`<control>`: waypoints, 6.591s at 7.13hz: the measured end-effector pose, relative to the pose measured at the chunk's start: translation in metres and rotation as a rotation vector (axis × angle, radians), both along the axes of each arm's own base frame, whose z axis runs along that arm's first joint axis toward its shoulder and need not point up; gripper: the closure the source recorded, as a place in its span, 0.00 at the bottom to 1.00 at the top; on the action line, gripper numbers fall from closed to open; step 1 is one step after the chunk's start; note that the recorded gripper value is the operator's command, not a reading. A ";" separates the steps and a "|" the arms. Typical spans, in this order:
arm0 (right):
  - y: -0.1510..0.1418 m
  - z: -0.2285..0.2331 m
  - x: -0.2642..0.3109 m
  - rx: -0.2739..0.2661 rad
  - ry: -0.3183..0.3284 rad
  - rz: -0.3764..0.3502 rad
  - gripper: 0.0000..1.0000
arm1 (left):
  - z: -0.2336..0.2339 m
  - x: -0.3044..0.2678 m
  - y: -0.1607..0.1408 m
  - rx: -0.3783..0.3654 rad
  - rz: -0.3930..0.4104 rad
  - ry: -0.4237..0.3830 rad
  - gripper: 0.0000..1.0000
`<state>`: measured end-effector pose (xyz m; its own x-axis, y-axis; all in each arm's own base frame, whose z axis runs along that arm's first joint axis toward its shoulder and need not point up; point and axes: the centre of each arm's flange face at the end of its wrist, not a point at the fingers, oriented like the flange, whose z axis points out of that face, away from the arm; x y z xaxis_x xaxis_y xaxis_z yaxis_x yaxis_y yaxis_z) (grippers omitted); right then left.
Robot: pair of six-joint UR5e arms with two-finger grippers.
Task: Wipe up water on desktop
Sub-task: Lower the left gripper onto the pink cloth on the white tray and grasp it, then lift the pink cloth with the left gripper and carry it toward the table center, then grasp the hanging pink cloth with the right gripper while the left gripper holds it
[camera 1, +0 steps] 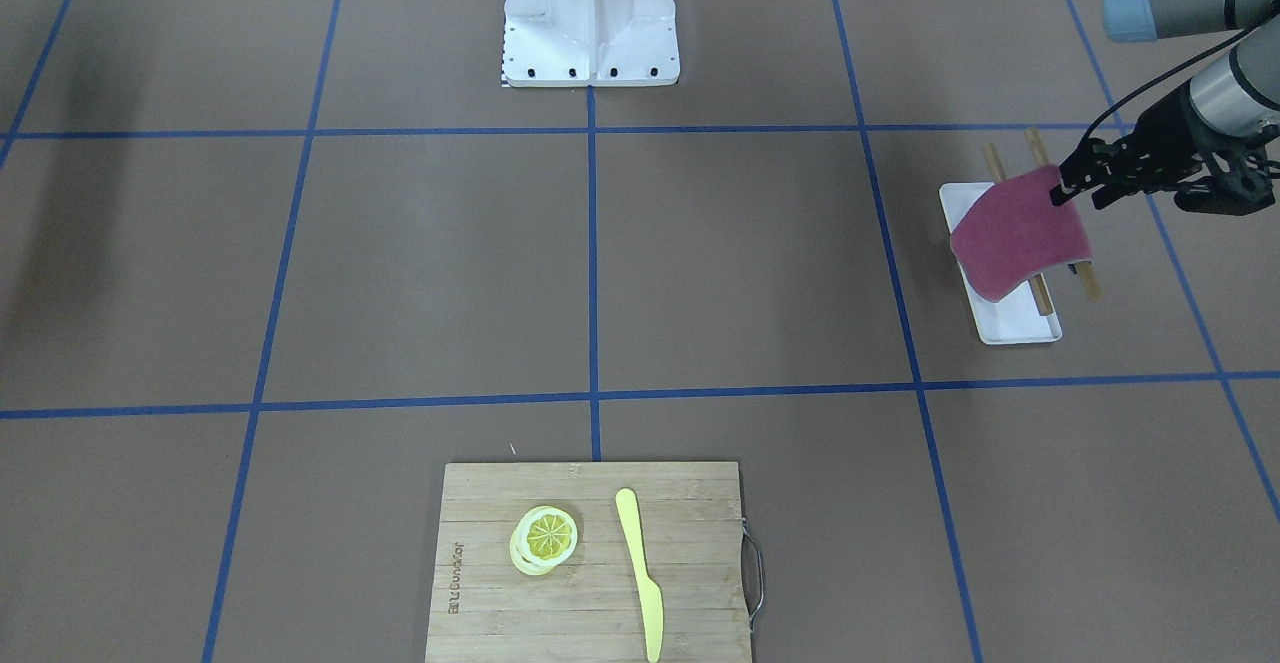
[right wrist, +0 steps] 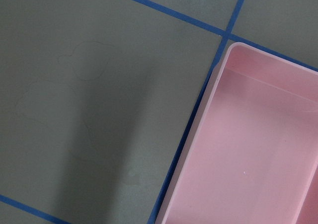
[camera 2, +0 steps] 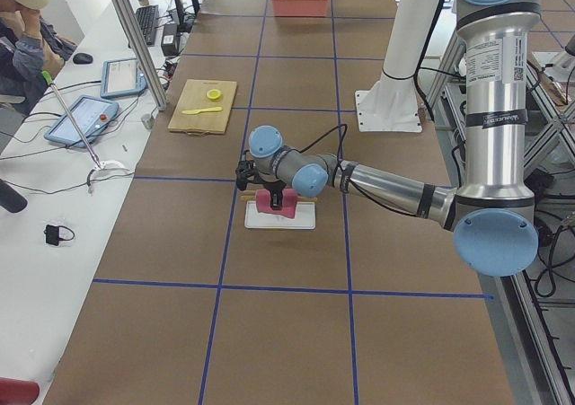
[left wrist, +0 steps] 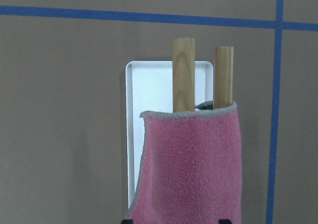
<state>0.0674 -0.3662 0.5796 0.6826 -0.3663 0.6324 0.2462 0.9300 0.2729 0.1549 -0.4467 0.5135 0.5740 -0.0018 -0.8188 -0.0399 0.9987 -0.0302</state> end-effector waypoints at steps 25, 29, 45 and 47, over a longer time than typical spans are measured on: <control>0.000 -0.002 0.000 0.005 -0.003 0.001 0.00 | -0.202 0.020 -0.062 0.015 -0.072 0.215 1.00; -0.021 -0.025 -0.006 0.047 -0.053 0.000 0.00 | -0.333 0.108 -0.059 -0.059 -0.082 0.290 1.00; -0.019 -0.379 -0.394 0.655 -0.590 0.008 0.02 | -0.543 0.269 -0.029 -0.489 -0.336 0.381 1.00; -0.002 -0.379 -0.417 0.686 -0.599 0.040 0.15 | -0.546 0.266 -0.026 -0.497 -0.336 0.401 1.00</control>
<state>-0.3494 -0.3682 0.2006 0.3303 -0.7762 0.5371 -0.1437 0.5210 0.8414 0.4208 -0.4728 -0.0325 0.1322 -0.5523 -0.8231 0.1637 0.8312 -0.5314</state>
